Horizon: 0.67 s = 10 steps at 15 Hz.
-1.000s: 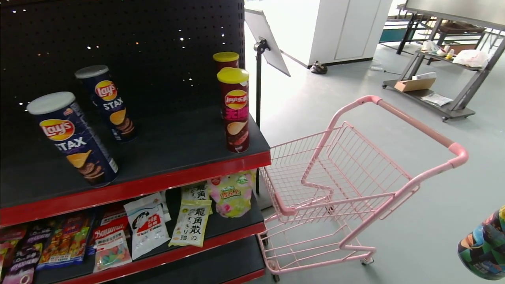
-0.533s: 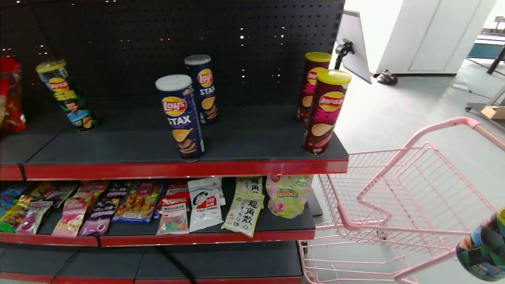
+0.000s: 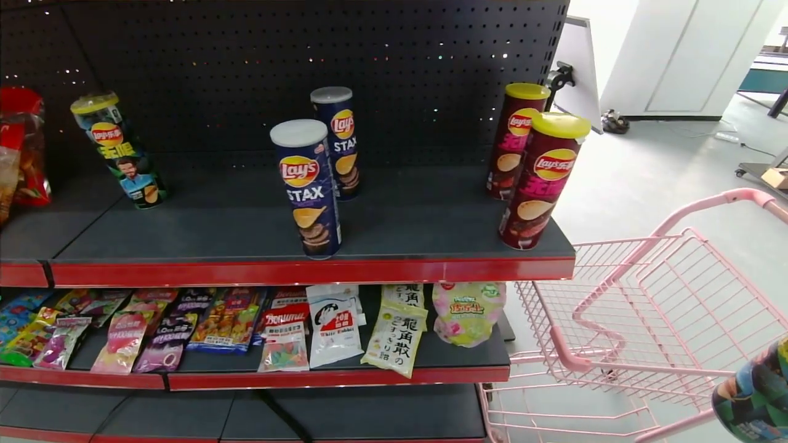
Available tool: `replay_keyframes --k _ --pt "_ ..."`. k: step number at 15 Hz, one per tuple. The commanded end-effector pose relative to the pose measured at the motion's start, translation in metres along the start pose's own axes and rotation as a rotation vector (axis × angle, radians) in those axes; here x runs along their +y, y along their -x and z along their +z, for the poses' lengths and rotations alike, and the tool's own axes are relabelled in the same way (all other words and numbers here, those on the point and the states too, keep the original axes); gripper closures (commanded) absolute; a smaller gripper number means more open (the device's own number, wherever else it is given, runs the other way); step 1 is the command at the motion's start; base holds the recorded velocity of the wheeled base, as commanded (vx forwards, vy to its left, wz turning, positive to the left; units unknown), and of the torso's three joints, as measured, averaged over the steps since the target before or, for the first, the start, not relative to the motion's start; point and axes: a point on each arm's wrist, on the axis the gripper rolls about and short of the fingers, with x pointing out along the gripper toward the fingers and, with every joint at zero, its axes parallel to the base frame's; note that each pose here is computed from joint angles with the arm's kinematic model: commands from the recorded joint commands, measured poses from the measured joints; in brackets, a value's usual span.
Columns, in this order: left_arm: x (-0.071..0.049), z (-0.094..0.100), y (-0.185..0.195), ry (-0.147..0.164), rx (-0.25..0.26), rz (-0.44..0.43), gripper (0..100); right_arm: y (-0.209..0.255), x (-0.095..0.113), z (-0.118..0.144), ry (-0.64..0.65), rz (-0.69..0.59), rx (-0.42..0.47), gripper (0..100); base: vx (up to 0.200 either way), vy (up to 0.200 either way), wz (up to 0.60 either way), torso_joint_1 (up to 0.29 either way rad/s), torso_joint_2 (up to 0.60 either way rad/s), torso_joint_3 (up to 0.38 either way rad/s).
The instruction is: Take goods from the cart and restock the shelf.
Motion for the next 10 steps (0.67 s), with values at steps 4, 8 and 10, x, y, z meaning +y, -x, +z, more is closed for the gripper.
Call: replay_keyframes --k 4,8,10 --pt "0.0000 0.0000 0.0001 0.000 0.000 0.002 0 0.0075 0.0017 -0.0062 0.002 0.002 -0.027 100 0.000 0.200 0.00 0.002 0.00 0.004" --pt "-0.0005 -0.0012 0.0008 0.000 -0.003 0.003 0 0.0120 0.0026 -0.0096 0.003 0.001 -0.046 100 0.000 0.200 0.00 0.005 0.00 0.001" --pt "-0.0010 -0.0028 0.0016 0.000 -0.007 0.006 0 0.0121 0.0025 -0.0090 0.003 0.000 -0.049 100 0.000 0.200 0.00 -0.005 0.00 0.005"
